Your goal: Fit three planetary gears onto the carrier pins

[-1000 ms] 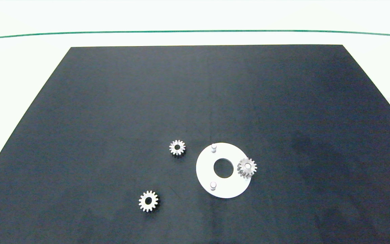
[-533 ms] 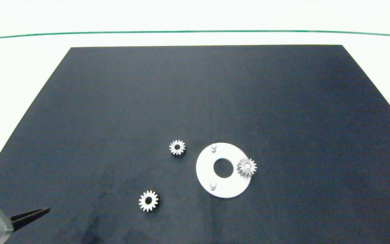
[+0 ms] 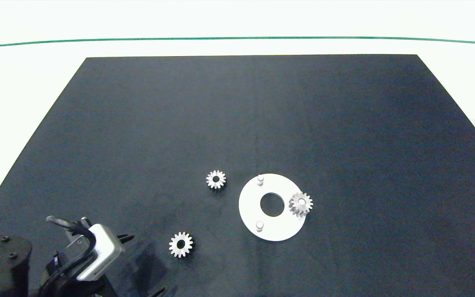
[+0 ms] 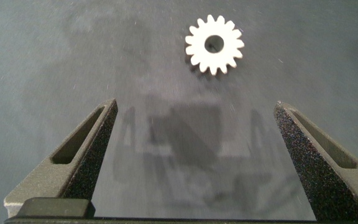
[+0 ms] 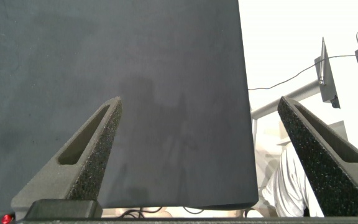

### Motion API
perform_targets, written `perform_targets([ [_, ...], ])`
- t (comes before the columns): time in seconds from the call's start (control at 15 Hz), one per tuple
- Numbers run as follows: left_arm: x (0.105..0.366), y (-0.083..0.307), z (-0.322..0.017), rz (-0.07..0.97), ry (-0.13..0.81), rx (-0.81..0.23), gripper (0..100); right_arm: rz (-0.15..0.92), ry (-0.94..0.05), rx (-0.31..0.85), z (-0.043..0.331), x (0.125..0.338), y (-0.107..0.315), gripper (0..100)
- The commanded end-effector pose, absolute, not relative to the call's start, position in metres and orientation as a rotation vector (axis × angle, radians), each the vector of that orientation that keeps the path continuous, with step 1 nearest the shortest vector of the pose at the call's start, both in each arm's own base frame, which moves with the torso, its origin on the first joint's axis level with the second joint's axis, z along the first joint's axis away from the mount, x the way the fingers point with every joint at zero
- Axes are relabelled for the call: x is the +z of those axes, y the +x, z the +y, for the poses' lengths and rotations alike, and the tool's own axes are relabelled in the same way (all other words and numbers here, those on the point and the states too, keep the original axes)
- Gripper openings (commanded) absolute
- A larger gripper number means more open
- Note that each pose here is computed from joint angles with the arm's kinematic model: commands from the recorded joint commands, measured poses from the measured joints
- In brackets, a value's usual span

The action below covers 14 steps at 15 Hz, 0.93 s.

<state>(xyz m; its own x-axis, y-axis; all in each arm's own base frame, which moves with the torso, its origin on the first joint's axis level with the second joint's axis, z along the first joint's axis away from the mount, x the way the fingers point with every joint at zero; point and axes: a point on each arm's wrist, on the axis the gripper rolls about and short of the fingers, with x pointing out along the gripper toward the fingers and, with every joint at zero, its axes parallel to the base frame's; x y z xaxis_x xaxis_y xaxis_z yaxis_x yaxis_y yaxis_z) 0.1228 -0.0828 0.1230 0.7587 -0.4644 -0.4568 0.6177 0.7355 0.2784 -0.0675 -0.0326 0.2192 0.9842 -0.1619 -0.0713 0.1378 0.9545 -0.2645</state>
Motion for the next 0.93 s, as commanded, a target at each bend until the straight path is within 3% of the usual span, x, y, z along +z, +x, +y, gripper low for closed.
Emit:
perform_targets([
  [0.07,0.11,0.138,-0.097,0.422,0.47,-0.612,100,0.097,-0.265,-0.153,-0.033,0.219,-0.067,100],
  [0.53,0.107,0.152,-0.115,0.402,0.465,-0.625,100,0.107,-0.271,-0.152,-0.032,0.219,-0.065,100],
  [0.93,0.112,0.157,-0.118,0.379,0.452,-0.616,90,0.101,-0.267,-0.151,-0.033,0.219,-0.066,100],
])
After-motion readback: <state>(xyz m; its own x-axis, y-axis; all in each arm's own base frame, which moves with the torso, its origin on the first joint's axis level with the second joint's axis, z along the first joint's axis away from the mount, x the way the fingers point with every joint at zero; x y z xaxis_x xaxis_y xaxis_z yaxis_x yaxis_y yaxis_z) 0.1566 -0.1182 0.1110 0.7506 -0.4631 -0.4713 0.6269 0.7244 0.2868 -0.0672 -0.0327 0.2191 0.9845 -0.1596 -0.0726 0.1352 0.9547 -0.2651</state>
